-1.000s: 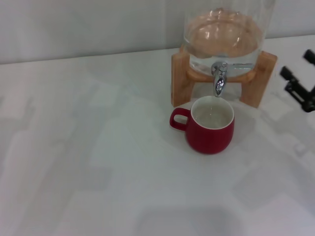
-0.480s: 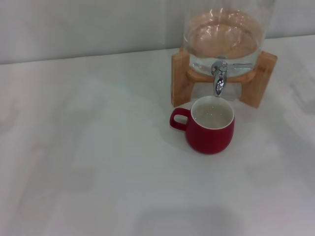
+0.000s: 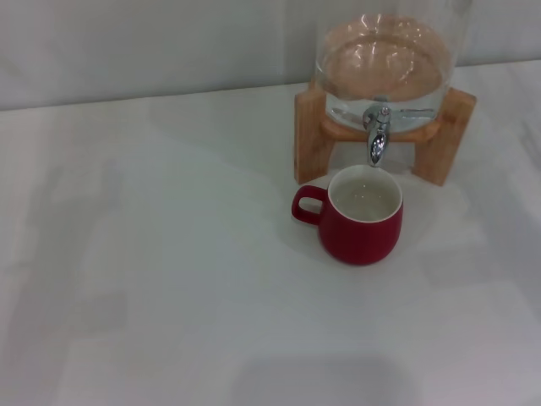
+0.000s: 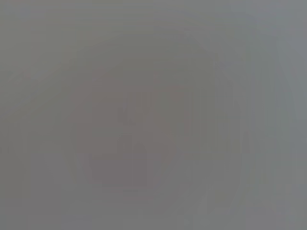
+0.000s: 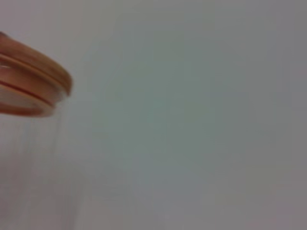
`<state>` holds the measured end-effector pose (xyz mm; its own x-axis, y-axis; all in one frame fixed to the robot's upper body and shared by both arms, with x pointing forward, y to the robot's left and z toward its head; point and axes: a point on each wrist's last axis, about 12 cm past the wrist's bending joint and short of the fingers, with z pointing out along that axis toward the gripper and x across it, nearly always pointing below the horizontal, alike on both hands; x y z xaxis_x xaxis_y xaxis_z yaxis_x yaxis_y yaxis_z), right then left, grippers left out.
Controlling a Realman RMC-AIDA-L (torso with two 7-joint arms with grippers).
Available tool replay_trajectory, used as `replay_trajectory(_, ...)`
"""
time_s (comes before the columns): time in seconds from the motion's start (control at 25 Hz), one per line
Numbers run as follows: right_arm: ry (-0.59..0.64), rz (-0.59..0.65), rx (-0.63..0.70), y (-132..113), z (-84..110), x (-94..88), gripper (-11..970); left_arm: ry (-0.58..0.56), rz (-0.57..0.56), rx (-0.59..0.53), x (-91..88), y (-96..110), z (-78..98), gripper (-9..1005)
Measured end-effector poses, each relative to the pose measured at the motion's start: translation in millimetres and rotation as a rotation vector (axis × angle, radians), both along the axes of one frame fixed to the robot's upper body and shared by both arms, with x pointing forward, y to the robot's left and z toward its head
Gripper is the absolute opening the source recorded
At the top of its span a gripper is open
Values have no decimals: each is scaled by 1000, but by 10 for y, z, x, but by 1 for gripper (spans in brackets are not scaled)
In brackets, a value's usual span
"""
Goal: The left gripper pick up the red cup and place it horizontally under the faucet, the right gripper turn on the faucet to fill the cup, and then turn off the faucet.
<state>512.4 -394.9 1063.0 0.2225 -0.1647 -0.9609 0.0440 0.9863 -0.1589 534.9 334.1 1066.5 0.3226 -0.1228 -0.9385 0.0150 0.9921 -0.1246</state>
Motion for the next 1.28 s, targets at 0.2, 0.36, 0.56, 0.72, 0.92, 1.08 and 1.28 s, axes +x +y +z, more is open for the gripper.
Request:
replay_trajectory(0.2, -3, -13, 13, -8, 10, 25, 617, -19, 7, -1, -23, 18, 16, 748)
replay_trajectory(0.36, 1, -13, 23, -8, -1, 19, 617, -25, 7, -1, -29, 17, 20, 748)
replay_trajectory(0.56, 10, -10, 30, 7, -31, -9, 617, -49, 2, 2, -57, 10, 36, 747)
replay_trajectory(0.72, 15, -10, 35, 12, -52, -30, 617, -50, 2, 3, -85, 14, 25, 747)
replay_trajectory(0.92, 15, -7, 37, 23, -50, -18, 617, -51, -2, 6, -76, 16, 32, 747)
replay_trajectory(1.08, 13, -6, 38, 29, -50, -17, 617, -60, -10, 8, -67, 0, 46, 747)
replay_trajectory(1.28, 14, -11, 39, 19, -56, -31, 617, -74, -18, 10, -68, -17, 62, 747)
